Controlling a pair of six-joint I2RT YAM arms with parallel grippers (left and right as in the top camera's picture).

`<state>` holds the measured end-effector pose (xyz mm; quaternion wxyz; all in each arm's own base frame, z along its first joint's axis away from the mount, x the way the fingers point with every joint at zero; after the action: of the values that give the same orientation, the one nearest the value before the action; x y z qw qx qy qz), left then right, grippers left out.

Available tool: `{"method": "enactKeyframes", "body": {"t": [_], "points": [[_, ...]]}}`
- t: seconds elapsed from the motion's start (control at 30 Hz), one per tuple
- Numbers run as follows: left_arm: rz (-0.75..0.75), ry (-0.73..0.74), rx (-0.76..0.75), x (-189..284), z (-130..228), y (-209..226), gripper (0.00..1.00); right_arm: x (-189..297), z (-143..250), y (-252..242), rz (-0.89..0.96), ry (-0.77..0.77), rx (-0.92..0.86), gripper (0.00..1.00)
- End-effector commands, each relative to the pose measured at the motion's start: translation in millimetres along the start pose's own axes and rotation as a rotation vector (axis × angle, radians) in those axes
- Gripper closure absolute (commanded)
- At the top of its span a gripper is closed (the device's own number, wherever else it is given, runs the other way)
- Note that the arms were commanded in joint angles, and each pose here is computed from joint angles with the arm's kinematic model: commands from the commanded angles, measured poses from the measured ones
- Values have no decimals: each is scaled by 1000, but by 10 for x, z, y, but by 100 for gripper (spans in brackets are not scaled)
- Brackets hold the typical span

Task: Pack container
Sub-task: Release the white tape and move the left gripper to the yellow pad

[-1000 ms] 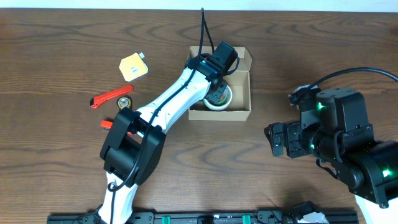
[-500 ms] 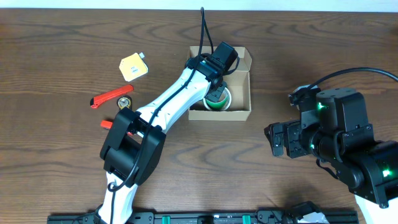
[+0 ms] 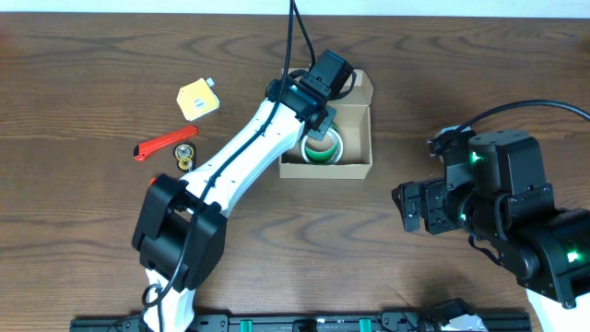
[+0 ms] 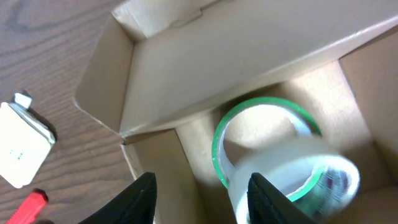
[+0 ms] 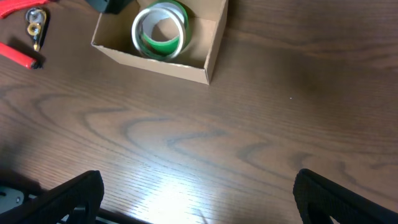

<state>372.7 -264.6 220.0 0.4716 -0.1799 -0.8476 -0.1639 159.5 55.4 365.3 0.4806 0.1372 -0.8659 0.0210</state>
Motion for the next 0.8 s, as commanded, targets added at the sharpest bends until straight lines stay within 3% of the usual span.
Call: {"method": "enactKeyframes", "body": {"t": [0.0, 0.37, 0.53, 0.77], "points": [[-10, -1, -1, 5, -24, 27, 54, 3, 2, -10, 1, 0, -3, 1], [-12, 7, -3, 19, -12, 34, 60, 3, 2, -9, 1, 0, -3, 1], [-30, -47, 25, 246, -79, 137, 60, 3, 3, -10, 1, 1, -3, 1], [-154, -113, 283, 550, -112, 959, 48, 3, 2, -10, 1, 0, -3, 1]]}}
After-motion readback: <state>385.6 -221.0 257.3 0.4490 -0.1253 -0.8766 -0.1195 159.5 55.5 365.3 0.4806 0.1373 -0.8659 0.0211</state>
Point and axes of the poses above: each gripper's point midway between its finger pads, its own x axis back along the fingers, its own y axis along the line the jaws close on, z = x × y, the point moved 10 cm from there along x, back along the fingers, and after that the axes turned 2 degrees about x, right-handed, at the moved point
